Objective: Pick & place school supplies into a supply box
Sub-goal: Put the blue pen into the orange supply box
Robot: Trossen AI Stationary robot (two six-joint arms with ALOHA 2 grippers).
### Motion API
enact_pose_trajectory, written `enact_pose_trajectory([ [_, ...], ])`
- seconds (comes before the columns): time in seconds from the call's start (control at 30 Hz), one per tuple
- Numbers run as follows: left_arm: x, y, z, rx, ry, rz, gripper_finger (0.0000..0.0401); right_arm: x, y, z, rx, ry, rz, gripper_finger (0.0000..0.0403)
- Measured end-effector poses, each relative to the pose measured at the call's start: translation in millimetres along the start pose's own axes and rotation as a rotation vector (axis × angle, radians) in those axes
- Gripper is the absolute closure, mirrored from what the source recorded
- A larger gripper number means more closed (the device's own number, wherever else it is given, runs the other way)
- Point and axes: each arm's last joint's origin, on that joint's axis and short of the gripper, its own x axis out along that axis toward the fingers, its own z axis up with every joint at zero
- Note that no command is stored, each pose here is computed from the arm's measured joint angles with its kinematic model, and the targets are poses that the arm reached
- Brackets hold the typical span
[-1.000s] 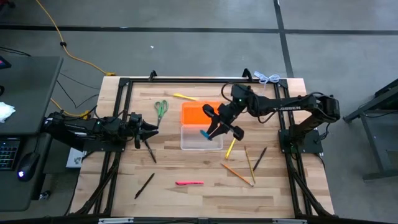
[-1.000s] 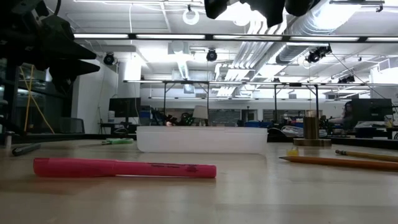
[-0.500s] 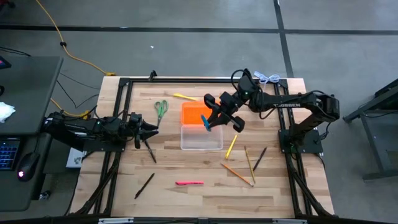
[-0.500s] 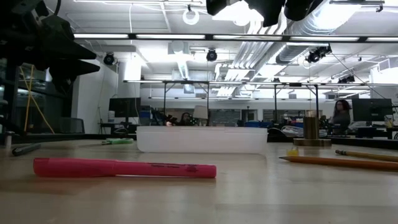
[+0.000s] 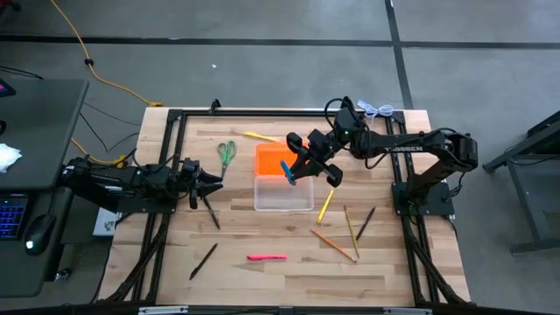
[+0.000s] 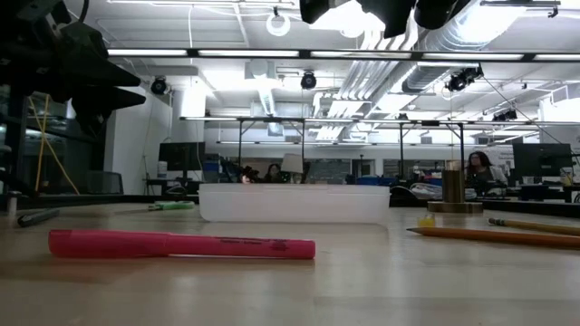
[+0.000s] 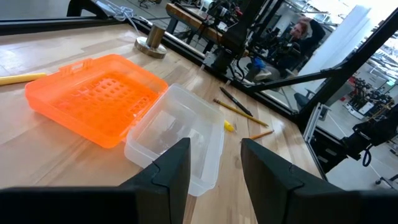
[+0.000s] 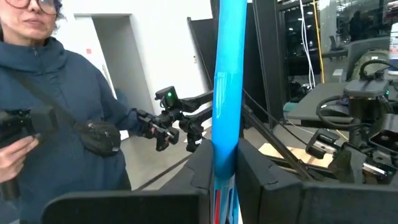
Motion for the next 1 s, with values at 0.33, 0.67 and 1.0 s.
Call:
enact_pose_trajectory([
  [0.33, 0, 0, 0, 0.0, 0.0, 0.0, 0.0229, 7, -4, -24, 0.031, 0.133, -0.216, 0.0382],
  [0.67, 0, 0, 0, 0.0, 0.0, 0.0, 0.0229, 16, 3, -51, -0.001, 0.35, -0.438, 0.0381],
  [1.0, 0, 0, 0, 0.0, 0.0, 0.0, 0.0229, 18, 6, -79, 0.037, 0.585, -0.581, 0.038],
])
